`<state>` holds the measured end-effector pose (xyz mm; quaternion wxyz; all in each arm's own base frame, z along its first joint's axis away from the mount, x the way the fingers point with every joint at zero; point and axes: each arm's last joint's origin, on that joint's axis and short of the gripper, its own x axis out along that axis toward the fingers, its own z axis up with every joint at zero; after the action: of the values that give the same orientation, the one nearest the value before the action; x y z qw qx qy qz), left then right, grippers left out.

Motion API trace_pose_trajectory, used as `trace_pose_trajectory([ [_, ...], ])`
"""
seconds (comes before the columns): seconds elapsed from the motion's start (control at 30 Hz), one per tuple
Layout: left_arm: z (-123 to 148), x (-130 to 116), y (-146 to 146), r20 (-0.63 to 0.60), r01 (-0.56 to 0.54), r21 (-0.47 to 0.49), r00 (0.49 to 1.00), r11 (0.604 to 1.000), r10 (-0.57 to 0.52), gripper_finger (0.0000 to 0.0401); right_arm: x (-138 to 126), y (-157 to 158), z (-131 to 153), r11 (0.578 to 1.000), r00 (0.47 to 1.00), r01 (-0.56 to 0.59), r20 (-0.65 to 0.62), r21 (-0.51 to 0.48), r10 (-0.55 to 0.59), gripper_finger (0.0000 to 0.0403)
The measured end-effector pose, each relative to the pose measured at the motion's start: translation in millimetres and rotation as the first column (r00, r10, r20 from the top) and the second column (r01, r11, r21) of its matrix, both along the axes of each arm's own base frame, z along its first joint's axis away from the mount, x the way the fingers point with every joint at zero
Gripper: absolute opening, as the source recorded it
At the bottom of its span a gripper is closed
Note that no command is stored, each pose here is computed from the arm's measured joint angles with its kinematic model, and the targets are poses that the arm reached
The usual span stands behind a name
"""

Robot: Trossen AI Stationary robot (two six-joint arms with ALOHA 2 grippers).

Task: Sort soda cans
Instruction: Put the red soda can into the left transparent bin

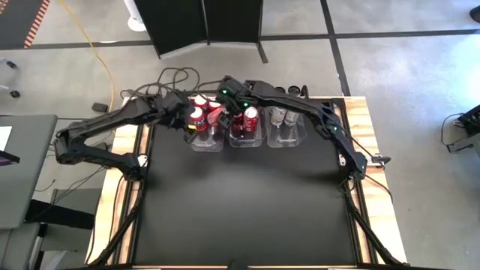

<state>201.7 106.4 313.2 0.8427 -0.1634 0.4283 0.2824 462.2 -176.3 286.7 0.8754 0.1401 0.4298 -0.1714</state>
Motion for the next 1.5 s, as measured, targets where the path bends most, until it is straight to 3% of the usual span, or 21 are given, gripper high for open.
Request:
trace_pose_trajectory([
  [0.2, -26.0, 16.8, 3.0, 0.027, 0.074, 0.028, 0.997, 0.997, -0.074, 0.0373, 12.8, -1.9, -26.6, 1.000, 0.999, 0.010, -0.043, -0.011, -0.011, 0.0286],
  [0.7, -67.4, 58.9, 22.8, 0.000, 0.140, 0.051, 0.990, 0.989, -0.141, 0.0373, 11.9, -3.9, -28.1, 0.999, 0.998, 0.038, -0.047, -0.011, -0.038, 0.0296],
  [1.07, -68.7, 60.7, 19.7, 0.001, 0.163, 0.036, 0.987, 0.986, -0.163, 0.0373, 4.1, -6.0, -29.9, 1.000, 0.993, -0.021, -0.112, 0.008, 0.022, 0.0298],
  [1.5, -70.1, 62.7, 15.3, -0.070, 0.272, 0.112, 0.962, 0.956, -0.266, 0.0373, 10.6, 3.4, -29.9, 0.984, 0.981, -0.165, -0.114, -0.067, 0.157, 0.0318],
])
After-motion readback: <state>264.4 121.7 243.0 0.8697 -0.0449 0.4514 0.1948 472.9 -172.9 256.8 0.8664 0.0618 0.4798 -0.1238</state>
